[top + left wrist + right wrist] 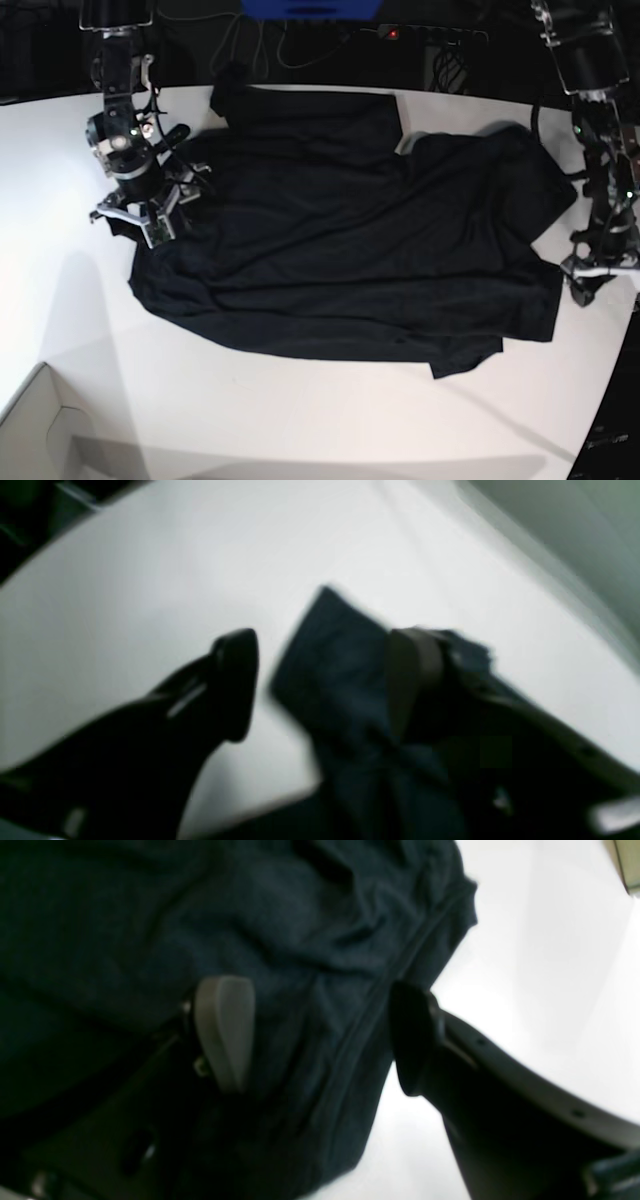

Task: Layout the t-shirt on the table in an organized manner, then fold the t-shirt properly
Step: 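Grasp the shirt body with the right gripper and pull it toward the left gripper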

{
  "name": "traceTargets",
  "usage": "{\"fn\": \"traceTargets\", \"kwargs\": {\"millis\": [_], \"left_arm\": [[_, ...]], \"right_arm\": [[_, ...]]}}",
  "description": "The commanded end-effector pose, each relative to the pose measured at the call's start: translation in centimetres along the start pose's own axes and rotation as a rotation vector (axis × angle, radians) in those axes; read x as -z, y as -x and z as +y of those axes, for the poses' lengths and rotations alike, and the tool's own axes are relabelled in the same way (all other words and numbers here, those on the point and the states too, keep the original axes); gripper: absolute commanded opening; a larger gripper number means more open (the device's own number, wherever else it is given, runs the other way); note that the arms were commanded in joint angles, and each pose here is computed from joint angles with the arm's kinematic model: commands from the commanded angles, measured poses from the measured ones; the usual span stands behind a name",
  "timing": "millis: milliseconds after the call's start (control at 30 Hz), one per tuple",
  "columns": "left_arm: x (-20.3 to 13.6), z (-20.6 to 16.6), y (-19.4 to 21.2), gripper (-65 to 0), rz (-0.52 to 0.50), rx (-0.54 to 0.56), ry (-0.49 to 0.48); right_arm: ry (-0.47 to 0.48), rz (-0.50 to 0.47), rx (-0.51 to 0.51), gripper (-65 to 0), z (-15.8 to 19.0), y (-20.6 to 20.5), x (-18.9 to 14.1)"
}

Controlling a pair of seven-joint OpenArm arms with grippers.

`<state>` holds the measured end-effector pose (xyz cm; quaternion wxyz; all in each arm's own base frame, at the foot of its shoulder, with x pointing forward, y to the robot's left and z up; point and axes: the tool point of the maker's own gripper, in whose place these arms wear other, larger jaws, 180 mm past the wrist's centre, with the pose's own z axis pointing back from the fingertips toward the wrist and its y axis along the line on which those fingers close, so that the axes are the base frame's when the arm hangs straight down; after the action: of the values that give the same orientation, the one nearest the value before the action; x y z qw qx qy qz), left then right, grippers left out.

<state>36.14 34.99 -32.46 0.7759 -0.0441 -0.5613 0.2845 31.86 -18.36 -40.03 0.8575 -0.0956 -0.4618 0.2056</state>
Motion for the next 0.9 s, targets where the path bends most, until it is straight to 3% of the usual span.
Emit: {"fn": "traceTargets", "kwargs": {"millis": [0,100,167,333,433,700,867], "left_arm": [[-0.9,-0.8,-1.3,-29.7,-0.051,-0.006,0.030],[-4.0,1.8,2.2,-32.1,-0.007,-0.031,-0.030],[-5.1,3.1,4.7,-32.2,0.040,-0.041,-0.068],[-6.3,6.3,9.5,-32.5,0.156,-0.059,-0.148],[-6.6,8.3,11.2,-37.0,0.199,-0.072,-0.195],[-9.0,12.8,11.4,-39.8,0.215,-0.073,-0.293],[-9.5,13.3,11.2,-39.8,0.213,-0.068,-0.303]], "right_arm": [[0.020,-0.091,-0.002,-22.9,-0.8,-3.2,0.3],[-0.021,-0.147,-0.025,-24.5,0.9,-6.3,1.2],[-0.064,-0.183,-0.051,-29.8,2.5,-8.2,1.9],[-0.192,-0.239,-0.141,-52.3,7.5,-11.8,3.6],[-0.258,-0.245,-0.171,-65.0,10.3,-13.6,5.4],[-0.298,-0.146,-0.148,-65.0,11.1,-15.7,11.2],[-0.331,-0.058,-0.134,-65.0,10.7,-13.4,14.2]]}}
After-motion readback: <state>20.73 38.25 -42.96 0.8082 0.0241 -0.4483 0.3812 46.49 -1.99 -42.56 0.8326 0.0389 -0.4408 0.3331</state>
